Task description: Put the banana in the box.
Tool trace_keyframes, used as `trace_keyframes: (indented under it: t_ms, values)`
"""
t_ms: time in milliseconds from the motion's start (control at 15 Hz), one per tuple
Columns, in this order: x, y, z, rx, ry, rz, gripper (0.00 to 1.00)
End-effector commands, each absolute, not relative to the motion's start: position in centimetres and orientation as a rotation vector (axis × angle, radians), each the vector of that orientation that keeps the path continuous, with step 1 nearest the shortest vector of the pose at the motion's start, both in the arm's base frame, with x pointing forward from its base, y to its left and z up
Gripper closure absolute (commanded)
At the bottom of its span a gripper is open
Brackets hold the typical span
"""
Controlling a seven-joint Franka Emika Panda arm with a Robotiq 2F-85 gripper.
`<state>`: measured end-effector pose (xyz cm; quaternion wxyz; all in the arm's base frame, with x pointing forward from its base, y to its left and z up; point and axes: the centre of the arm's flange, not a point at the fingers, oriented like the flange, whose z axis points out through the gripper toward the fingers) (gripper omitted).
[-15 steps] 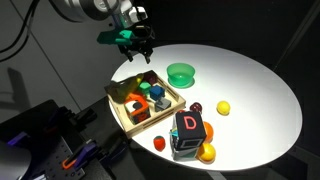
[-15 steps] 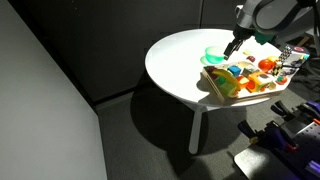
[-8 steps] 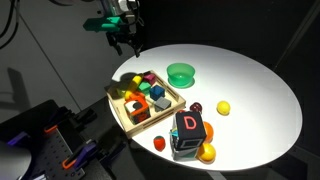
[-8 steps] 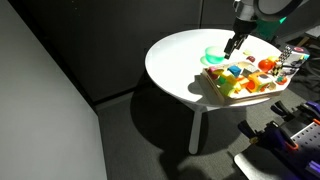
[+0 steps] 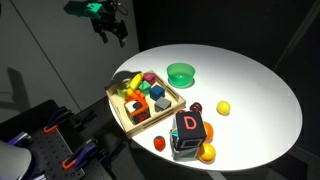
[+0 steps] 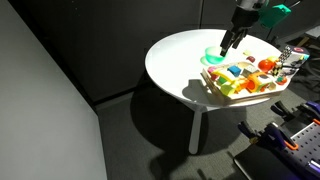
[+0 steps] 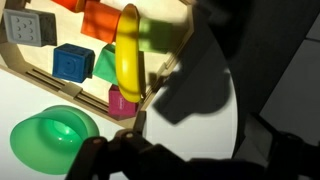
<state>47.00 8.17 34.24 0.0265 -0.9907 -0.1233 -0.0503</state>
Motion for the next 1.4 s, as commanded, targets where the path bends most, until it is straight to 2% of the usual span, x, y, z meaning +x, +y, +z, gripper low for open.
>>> trace_keyframes:
  t_ms: [0,600,1333]
  values:
    - [45.3,8.6,36.0,-3.011,-0.424,-0.057,0.00]
    - [42.9,10.6,40.1,-3.016,-0.458,0.077,0.00]
    - [41.9,12.1,46.2,-3.036,-0.422,-0.003,0.00]
